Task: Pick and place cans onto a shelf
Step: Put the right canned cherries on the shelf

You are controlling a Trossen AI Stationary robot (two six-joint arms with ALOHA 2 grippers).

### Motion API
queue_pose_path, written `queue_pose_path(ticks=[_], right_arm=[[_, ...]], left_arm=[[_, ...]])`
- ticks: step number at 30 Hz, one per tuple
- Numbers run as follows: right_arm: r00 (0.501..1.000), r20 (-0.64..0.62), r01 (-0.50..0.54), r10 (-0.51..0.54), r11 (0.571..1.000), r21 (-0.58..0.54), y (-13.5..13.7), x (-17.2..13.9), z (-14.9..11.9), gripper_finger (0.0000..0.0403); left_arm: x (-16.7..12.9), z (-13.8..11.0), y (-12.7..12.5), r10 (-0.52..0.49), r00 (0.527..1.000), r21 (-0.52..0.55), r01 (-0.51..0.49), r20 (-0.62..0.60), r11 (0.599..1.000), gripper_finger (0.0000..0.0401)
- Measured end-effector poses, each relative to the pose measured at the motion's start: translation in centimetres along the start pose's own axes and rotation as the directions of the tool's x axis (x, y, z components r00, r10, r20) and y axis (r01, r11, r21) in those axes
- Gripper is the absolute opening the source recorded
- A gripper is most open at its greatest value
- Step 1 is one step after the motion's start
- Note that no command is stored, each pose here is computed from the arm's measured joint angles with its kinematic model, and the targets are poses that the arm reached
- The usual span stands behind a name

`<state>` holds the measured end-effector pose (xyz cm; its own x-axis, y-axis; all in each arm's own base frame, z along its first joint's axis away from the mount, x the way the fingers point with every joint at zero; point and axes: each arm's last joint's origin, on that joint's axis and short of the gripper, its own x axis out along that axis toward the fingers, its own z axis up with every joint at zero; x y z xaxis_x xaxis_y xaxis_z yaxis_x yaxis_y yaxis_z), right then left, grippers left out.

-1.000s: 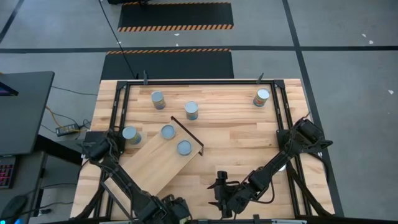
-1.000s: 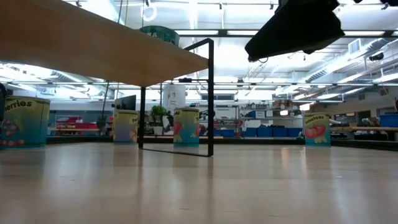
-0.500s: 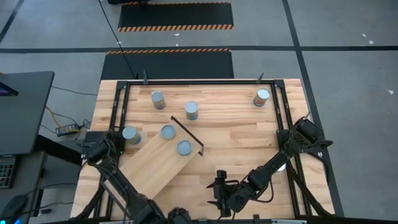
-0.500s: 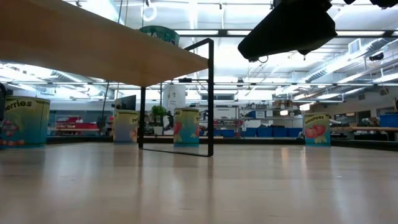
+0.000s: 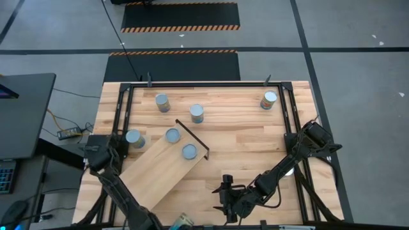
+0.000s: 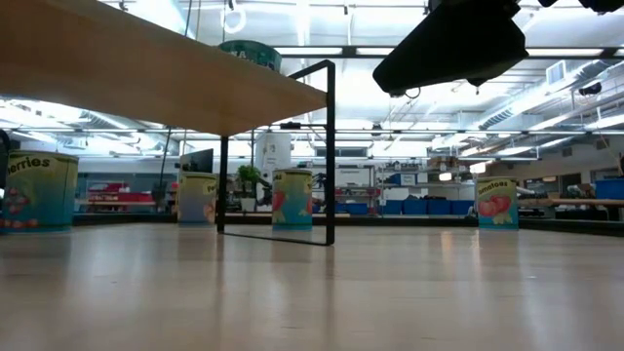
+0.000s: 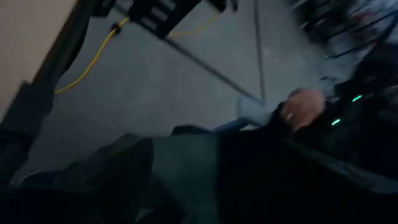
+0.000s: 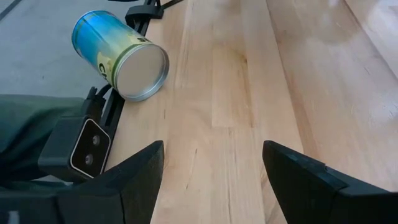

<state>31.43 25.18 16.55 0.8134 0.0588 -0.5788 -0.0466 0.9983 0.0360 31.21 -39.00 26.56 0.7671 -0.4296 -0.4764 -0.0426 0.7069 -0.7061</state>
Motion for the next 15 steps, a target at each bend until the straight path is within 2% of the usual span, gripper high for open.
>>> queue_pose_path(ticks=[4,9,12,15], right_arm=[[1.000,-0.001,0.000,0.000,1.000,0.000,0.0,0.0,0.0,0.0279],[1.000,0.001,-0.004,0.004,1.000,0.000,0.2,-0.1,0.0,0.0279],[1.000,-0.002,-0.010,0.010,1.000,-0.009,0.4,-0.2,-0.2,0.0279],[1.000,-0.002,-0.011,0.011,1.000,-0.021,0.5,-0.3,-0.2,0.0279]], left_arm=[[1.3,-0.3,-0.6,0.135,0.987,0.075,-0.129,-0.086,0.989,0.0347],[0.5,0.5,-1.2,0.283,0.956,0.093,-0.276,-0.075,0.957,0.0347],[-0.1,0.4,-0.2,0.406,0.909,0.074,-0.400,-0.093,0.913,0.0347],[-0.7,0.1,1.2,0.528,0.840,0.066,-0.524,-0.127,0.849,0.0347]])
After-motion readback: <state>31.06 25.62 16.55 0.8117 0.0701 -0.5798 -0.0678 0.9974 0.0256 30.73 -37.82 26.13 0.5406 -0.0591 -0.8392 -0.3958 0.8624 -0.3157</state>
